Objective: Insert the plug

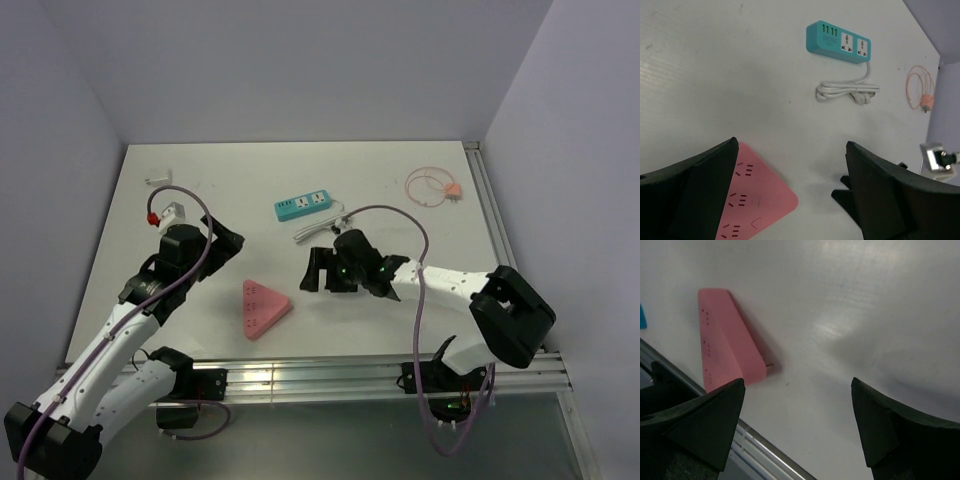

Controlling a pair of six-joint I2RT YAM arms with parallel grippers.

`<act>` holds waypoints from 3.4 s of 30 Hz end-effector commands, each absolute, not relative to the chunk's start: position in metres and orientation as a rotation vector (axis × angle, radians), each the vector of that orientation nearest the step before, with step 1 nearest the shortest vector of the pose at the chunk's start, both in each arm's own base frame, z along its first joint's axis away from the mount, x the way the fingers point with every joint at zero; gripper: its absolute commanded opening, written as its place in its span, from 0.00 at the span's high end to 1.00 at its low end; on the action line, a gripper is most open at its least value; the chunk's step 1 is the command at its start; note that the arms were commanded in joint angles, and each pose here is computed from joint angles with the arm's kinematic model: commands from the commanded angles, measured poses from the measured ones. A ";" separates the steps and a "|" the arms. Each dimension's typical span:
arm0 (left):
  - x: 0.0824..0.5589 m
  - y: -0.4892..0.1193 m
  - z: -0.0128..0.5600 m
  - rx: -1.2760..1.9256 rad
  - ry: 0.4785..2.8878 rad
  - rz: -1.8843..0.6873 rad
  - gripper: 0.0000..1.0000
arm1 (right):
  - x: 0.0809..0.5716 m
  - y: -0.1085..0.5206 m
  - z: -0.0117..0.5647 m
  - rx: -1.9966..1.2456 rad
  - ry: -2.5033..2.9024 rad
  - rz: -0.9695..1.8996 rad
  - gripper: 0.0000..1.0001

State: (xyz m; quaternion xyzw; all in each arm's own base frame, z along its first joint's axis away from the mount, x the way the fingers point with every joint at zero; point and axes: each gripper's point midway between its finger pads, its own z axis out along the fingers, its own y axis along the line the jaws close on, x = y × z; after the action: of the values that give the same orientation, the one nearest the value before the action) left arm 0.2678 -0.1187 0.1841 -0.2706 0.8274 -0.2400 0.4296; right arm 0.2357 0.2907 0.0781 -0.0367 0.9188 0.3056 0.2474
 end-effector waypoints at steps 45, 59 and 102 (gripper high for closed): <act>0.259 -0.117 0.205 -0.639 2.034 -0.624 0.07 | 0.198 0.404 0.071 0.073 2.345 1.291 0.31; 0.255 -0.121 0.205 -0.611 2.036 -0.657 0.08 | 0.209 0.369 0.062 0.153 2.348 1.224 0.60; 0.265 -0.147 0.177 -0.524 2.154 -0.713 0.05 | 0.237 -0.014 0.102 1.455 1.953 -0.150 0.03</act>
State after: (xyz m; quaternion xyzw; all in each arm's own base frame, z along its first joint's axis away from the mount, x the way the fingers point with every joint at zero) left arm 0.2627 -0.1369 0.1668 -0.2344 0.8541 -0.2564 0.3871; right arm 0.2690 0.0375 0.1065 0.4405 0.8128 0.0428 0.3787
